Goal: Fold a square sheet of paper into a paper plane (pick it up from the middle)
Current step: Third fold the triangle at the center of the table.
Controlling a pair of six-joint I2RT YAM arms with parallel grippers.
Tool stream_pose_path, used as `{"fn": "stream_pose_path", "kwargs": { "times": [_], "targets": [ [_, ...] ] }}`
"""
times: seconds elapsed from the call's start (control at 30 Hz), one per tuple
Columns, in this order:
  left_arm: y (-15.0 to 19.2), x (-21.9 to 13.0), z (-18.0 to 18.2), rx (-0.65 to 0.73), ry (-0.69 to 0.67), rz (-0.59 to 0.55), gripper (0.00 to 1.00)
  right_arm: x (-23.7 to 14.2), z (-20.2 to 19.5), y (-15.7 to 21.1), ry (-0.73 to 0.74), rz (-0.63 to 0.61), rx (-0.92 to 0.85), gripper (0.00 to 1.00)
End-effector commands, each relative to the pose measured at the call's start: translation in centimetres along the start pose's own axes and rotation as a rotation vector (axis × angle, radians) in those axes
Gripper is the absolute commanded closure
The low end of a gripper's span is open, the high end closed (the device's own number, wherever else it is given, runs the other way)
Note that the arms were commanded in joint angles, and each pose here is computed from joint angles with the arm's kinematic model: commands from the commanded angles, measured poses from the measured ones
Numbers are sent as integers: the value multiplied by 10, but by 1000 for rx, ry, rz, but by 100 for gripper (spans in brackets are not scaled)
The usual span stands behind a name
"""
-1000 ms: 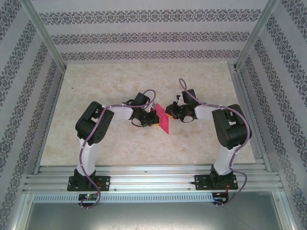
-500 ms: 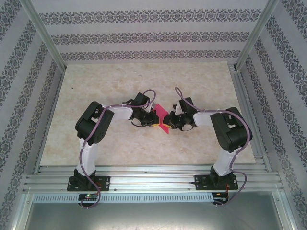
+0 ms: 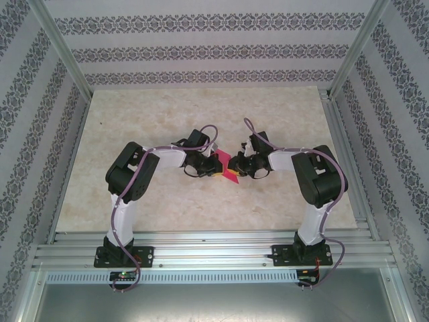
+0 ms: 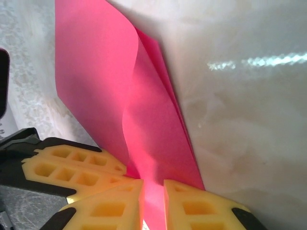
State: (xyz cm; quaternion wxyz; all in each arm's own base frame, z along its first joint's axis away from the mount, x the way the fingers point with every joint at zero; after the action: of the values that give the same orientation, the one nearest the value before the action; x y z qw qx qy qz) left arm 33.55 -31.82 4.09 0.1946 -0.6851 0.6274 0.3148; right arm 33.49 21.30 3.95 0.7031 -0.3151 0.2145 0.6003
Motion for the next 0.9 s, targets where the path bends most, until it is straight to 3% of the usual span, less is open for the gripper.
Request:
{"fn": "stream_pose_path", "kwargs": {
  "times": [0.0,0.2,0.47,0.6,0.87],
  "targets": [
    [3,10,34,-48,-112,22,95,0,6,-22,-58,-61,-15,81],
    [2,9,32,-46,-108,16,95,5,0,-32,-39,-60,-14,81],
    [2,8,32,-54,-117,5,95,2,-22,-31,131,-50,8,82],
    [-4,-2,25,-56,-112,-42,74,-7,-13,-29,118,-64,-7,82],
    [-29,-44,-15,-30,12,-176,66,3,-11,-22,66,-39,-2,82]
  ]
}}
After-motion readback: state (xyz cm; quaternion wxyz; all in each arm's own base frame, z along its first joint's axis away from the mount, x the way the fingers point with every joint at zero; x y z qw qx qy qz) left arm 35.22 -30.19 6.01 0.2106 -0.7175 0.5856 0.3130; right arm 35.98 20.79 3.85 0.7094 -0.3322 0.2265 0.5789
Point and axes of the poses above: each hand's point on the last joint's axis, 136 mm out from that joint toward the fingers, its own x axis out along the fingers, its own z axis along the line the jaws close on, y = z × x, the point moved 3 cm from there along -x, back along the fingers, and after that the axes turned 11 degrees about -x, right-handed, at the moved point
